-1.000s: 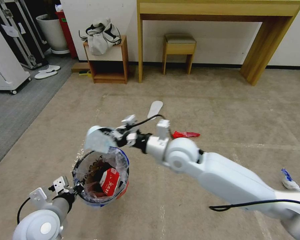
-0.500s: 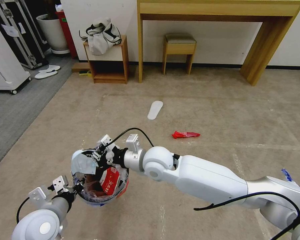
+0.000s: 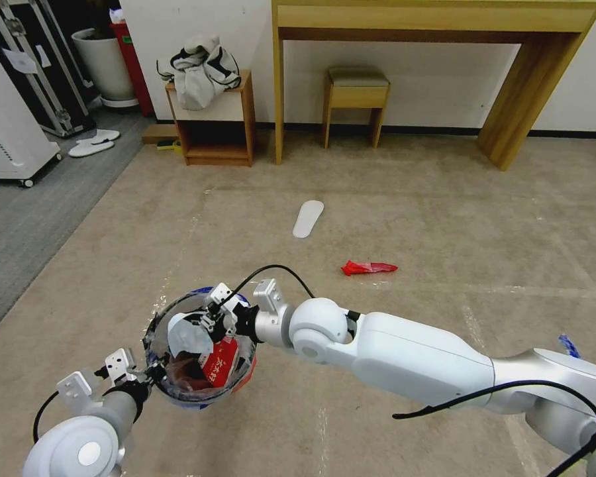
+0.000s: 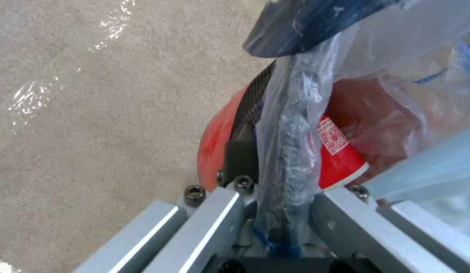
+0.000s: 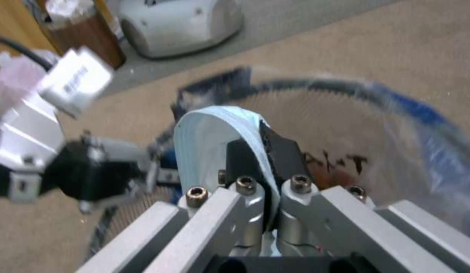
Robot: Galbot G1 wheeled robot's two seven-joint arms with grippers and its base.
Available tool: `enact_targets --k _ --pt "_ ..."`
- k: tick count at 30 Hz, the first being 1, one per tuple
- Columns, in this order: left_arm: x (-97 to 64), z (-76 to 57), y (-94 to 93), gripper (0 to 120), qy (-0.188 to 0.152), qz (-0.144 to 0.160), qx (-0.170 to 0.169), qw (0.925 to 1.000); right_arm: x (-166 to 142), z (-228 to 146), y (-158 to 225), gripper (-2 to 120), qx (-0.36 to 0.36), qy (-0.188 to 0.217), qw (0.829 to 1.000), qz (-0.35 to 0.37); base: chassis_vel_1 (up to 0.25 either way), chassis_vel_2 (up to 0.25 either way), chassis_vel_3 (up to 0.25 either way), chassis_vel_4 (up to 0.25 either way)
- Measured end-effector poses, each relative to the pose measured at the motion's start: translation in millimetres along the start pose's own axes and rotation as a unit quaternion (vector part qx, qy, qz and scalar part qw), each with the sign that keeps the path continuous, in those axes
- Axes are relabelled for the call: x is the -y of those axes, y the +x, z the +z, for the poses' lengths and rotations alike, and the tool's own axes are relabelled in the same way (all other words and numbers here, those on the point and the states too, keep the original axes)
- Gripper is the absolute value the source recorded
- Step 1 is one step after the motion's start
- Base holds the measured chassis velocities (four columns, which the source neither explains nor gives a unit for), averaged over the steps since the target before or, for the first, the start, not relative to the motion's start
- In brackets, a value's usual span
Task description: Pick up the trash bin and place the garbage on the floor into it.
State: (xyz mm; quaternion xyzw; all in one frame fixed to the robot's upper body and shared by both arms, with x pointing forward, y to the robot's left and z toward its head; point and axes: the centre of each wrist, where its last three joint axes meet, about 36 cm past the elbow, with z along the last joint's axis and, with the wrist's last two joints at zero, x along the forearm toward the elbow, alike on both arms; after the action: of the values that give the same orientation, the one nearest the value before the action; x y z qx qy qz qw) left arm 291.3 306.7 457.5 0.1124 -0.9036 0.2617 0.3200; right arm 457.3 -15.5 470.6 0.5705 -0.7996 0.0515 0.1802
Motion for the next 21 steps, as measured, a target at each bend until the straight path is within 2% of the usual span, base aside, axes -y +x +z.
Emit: enact_targets --k 21 --pt "0.3 0.7 3.7 0 0.003 0.001 0.002 1.0000 -8.7 8.0 -16.1 0 -0.017 0.007 1.000 -0.002 0.000 0.000 0.000 0.000"
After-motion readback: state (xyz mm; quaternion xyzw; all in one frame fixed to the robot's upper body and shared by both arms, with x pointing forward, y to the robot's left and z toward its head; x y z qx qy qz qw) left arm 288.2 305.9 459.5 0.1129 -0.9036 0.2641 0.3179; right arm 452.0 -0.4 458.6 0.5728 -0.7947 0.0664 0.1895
